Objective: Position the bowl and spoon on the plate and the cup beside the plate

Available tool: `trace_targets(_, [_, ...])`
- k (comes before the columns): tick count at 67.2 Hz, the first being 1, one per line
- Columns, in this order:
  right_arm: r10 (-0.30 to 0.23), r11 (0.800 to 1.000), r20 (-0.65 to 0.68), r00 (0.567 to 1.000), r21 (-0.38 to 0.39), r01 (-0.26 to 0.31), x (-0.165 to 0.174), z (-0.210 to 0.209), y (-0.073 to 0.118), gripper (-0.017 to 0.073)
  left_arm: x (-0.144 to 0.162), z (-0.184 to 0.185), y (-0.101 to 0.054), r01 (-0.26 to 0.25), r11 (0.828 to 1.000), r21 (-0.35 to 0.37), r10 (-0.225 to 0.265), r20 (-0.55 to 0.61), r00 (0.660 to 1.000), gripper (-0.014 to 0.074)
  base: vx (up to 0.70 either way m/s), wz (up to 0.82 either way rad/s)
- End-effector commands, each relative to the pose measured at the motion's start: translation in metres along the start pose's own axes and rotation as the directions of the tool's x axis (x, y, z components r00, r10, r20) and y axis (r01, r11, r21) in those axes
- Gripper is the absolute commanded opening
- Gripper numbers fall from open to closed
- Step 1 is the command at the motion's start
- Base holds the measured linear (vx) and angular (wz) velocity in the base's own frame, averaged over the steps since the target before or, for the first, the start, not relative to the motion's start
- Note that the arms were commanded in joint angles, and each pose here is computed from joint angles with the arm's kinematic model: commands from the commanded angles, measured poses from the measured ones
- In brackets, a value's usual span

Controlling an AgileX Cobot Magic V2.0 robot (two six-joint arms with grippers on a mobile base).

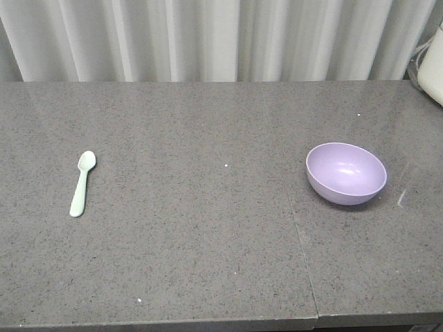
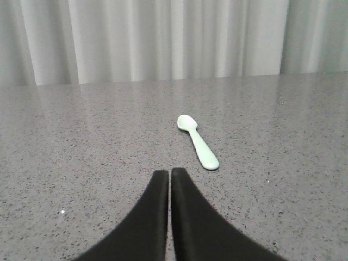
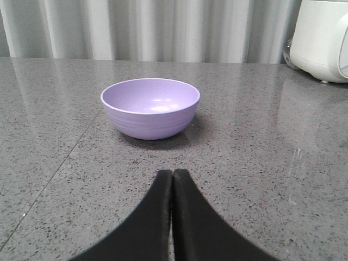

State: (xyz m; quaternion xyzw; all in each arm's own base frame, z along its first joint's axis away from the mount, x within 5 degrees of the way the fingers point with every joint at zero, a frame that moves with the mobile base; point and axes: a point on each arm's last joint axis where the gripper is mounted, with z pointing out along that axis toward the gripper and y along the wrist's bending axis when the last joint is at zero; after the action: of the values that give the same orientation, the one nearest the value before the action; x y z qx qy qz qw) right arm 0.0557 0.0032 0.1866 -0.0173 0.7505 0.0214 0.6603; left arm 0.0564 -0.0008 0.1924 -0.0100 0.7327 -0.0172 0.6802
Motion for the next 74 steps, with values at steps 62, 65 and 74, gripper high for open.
trace_targets(62, [-0.002,1.0,0.067,0.998,-0.001,0.002,-0.0034,0.0001,0.0,-0.0011,-0.0142,-0.0028,-0.0007,0.02,1.0,0.011,-0.021,0.109,0.994,-0.0006,0.0,0.0])
trace_targets(65, [-0.002,1.0,0.067,0.998,-0.001,0.002,-0.0034,0.0001,0.0,-0.0011,-0.0142,-0.0028,-0.0007,0.02,1.0,0.011,-0.021,0.109,0.994,-0.0006,0.0,0.0])
trace_targets(74, [-0.002,1.0,0.067,0.998,-0.001,0.002,-0.0034,0.0001,0.0,-0.0011,-0.0142,-0.0028,-0.0007,0.02,1.0,0.011,-0.021,0.109,0.994,-0.0006,0.0,0.0])
